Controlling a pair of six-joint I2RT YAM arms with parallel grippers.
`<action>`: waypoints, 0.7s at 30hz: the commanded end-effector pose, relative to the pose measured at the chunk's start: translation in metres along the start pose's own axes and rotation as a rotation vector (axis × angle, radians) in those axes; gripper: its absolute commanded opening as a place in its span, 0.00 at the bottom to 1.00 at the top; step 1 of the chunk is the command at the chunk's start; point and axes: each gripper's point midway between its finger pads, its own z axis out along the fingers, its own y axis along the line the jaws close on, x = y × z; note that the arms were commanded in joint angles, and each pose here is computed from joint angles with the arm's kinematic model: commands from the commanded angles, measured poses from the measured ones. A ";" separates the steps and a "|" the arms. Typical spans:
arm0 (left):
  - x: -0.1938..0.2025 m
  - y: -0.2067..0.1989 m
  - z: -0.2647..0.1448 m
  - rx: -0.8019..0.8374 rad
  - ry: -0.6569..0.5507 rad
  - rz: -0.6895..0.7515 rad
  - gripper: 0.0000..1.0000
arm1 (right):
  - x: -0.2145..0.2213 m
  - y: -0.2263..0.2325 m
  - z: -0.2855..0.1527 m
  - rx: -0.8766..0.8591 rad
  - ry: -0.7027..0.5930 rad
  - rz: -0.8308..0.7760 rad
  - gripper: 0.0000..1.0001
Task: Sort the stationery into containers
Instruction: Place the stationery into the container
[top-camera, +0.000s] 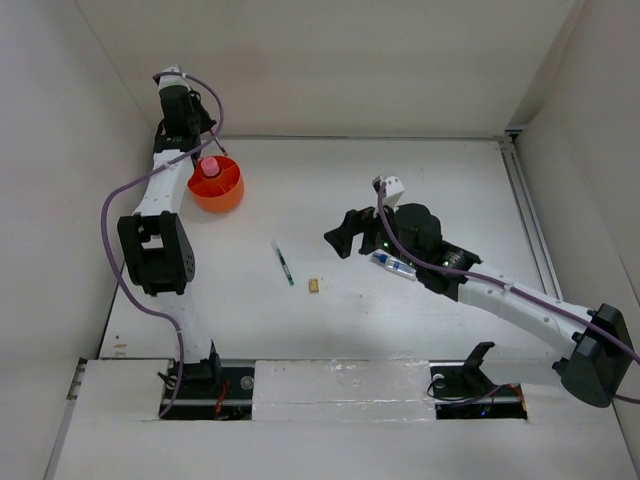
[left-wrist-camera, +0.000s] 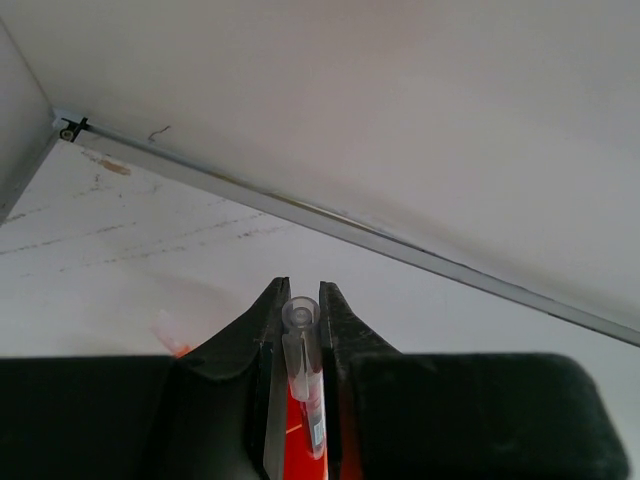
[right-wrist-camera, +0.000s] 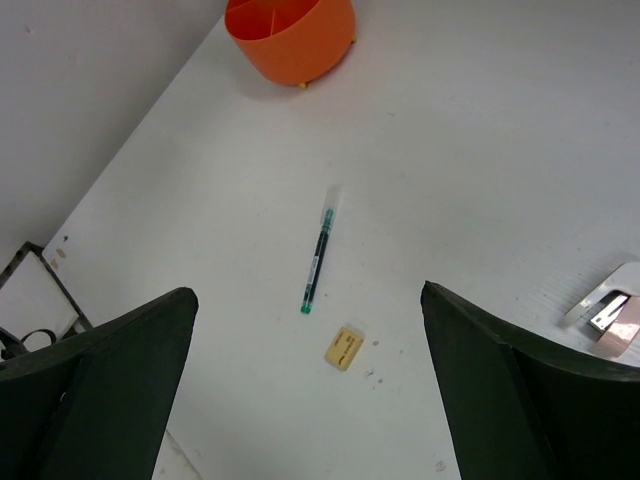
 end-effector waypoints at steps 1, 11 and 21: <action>-0.011 0.000 0.002 0.016 -0.058 0.001 0.00 | -0.014 0.011 -0.004 -0.033 -0.049 0.009 1.00; 0.020 0.019 0.019 -0.048 -0.013 0.016 0.00 | -0.004 0.011 -0.004 -0.033 -0.028 0.006 1.00; 0.041 0.033 0.031 -0.095 0.017 0.020 0.00 | -0.002 0.014 -0.005 -0.042 -0.025 0.004 1.00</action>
